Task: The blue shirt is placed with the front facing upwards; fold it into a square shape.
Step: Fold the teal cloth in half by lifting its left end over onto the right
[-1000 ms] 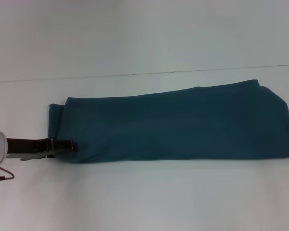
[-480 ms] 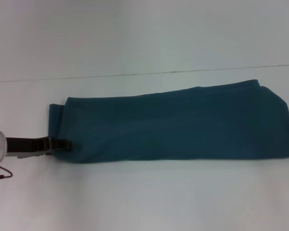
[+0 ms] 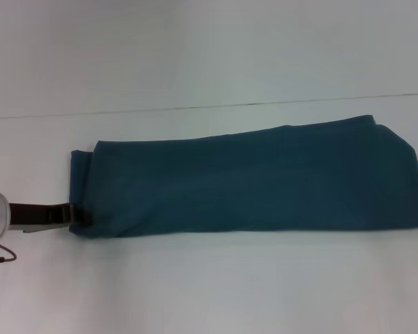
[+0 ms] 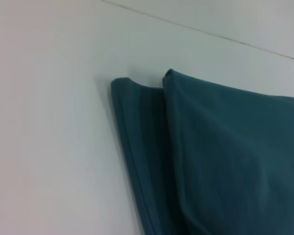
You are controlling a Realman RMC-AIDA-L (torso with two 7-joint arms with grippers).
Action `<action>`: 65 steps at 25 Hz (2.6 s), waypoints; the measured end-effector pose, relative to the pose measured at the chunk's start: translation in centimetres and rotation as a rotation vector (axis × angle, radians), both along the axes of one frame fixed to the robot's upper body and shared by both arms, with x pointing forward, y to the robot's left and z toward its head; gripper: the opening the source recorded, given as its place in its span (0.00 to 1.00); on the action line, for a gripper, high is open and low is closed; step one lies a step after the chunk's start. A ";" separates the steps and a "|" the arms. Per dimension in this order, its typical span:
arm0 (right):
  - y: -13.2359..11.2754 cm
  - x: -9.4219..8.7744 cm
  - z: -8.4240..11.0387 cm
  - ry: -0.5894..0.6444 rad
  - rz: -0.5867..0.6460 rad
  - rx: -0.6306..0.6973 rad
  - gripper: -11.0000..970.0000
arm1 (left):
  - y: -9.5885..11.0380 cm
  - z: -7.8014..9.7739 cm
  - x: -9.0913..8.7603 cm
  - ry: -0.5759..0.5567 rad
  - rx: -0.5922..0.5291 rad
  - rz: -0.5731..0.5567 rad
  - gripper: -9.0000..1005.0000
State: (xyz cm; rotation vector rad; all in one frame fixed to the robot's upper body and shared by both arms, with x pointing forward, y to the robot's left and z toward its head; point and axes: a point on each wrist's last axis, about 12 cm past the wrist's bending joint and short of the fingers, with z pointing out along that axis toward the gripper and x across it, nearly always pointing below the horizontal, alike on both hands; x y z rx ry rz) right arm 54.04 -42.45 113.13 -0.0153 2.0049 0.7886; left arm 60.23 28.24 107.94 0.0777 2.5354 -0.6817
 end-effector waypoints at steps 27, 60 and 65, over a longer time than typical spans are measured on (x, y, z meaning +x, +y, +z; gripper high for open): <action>0.1 0.0 -0.1 0.001 0.003 -0.001 0.03 | 0.1 0.0 -0.2 0.007 0.003 -0.012 0.04; 0.3 0.4 0.1 -0.004 0.002 -0.010 0.03 | 2.2 0.1 -1.4 0.016 0.015 0.020 0.09; 0.3 0.4 0.0 -0.004 0.001 -0.009 0.03 | 2.1 0.0 -1.4 0.016 0.014 0.019 0.10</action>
